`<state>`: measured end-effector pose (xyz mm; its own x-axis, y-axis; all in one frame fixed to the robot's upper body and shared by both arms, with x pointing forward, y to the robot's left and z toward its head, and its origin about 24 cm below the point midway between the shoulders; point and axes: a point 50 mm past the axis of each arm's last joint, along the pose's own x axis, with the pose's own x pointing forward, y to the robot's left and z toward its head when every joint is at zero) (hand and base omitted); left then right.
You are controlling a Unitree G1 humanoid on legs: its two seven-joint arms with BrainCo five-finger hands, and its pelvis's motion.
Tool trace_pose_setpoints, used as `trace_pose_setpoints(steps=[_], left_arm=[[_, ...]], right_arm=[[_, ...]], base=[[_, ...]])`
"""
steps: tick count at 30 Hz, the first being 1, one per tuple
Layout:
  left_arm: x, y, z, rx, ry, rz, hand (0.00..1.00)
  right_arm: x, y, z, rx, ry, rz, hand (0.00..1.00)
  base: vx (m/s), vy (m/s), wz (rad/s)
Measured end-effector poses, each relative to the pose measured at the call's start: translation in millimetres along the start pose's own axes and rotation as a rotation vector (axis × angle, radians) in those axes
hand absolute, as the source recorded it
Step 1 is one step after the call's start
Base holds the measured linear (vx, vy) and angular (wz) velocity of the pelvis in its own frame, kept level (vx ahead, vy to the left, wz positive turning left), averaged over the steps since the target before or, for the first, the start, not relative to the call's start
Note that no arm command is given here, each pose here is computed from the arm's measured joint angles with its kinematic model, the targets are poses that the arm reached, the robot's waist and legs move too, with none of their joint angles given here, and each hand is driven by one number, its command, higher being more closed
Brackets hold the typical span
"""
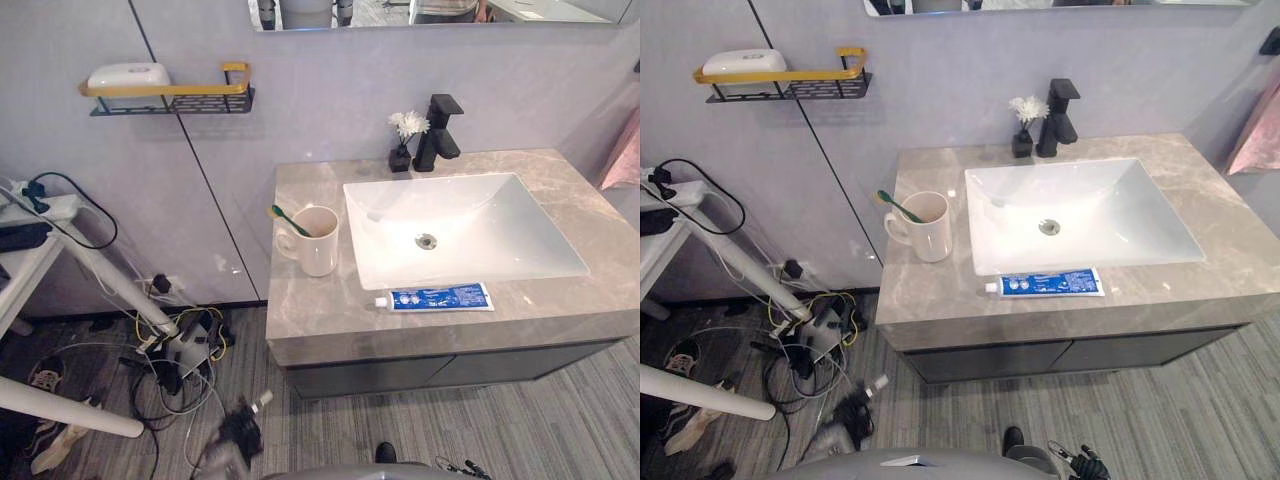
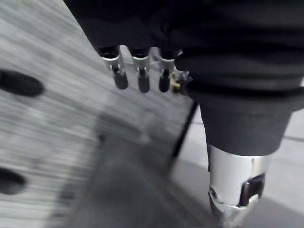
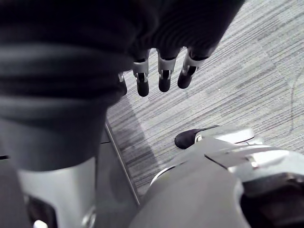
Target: Organize washtable
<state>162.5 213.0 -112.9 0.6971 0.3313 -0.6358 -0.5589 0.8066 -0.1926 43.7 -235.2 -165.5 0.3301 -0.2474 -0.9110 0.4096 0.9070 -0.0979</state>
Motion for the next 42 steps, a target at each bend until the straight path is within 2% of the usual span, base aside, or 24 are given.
trace_pose_setpoints(steps=[3,5,9,10,12,13,14,16,17,19,20,24,29,35,42], left_arm=[[-4,-3,73,-0.166,-0.34,0.009,0.0],[-10,-3,109,-0.224,-0.491,0.032,0.0],[-38,-15,162,-0.164,-0.755,0.035,0.0],[-61,-33,188,-0.108,-0.918,-0.013,0.0],[-77,-51,203,-0.064,-1.031,-0.063,0.0],[-99,-83,220,0.005,-1.175,-0.165,0.0],[-103,-89,223,0.017,-1.196,-0.188,0.0],[-125,-125,229,0.106,-1.314,-0.32,0.0],[-145,-154,226,0.21,-1.411,-0.431,0.0],[-164,-182,215,0.349,-1.511,-0.539,0.0],[-176,-201,203,0.455,-1.567,-0.647,0.0],[-194,-246,160,0.684,-1.564,-0.995,0.0],[-190,-276,132,0.917,-1.504,-1.181,0.0],[-186,-291,122,1.081,-1.474,-1.24,0.0],[-148,-290,108,1.258,-1.323,-1.156,0.0]], right_arm=[[0,0,1,-0.01,-0.004,0.003,0.0],[0,1,0,-0.018,-0.003,0.006,0.0],[0,3,2,-0.053,-0.005,0.036,0.0],[0,4,0,-0.059,-0.002,0.044,0.0],[0,4,-1,-0.058,0.0,0.048,0.0],[0,4,-1,-0.06,0.0,0.054,0.0],[-1,4,-1,-0.062,0.001,0.055,0.0],[-1,4,-3,-0.081,0.006,0.063,0.0],[-2,3,-5,-0.085,0.012,0.063,0.0],[-1,3,-4,-0.093,0.009,0.065,0.0],[-1,2,-3,-0.099,0.007,0.065,0.0],[-1,2,-2,-0.129,0.007,0.069,0.0],[0,2,1,-0.133,0.003,0.064,0.0],[0,3,3,-0.133,0.0,0.063,0.0],[2,6,7,-0.138,0.003,0.064,0.0]], base=[[0.0,0.0,0.0],[0.0,0.0,0.0],[0.01,-0.002,0.04],[0.02,-0.006,0.12],[0.01,-0.005,0.06],[0.0,0.0,0.0],[-0.02,-0.007,-0.03],[-0.03,0.004,-0.03],[-0.05,0.015,-0.03],[-0.05,0.011,-0.07],[-0.06,0.005,-0.09],[-0.08,0.001,-0.06],[-0.05,0.006,-0.1],[0.02,0.009,-0.01],[0.06,0.006,0.05]])
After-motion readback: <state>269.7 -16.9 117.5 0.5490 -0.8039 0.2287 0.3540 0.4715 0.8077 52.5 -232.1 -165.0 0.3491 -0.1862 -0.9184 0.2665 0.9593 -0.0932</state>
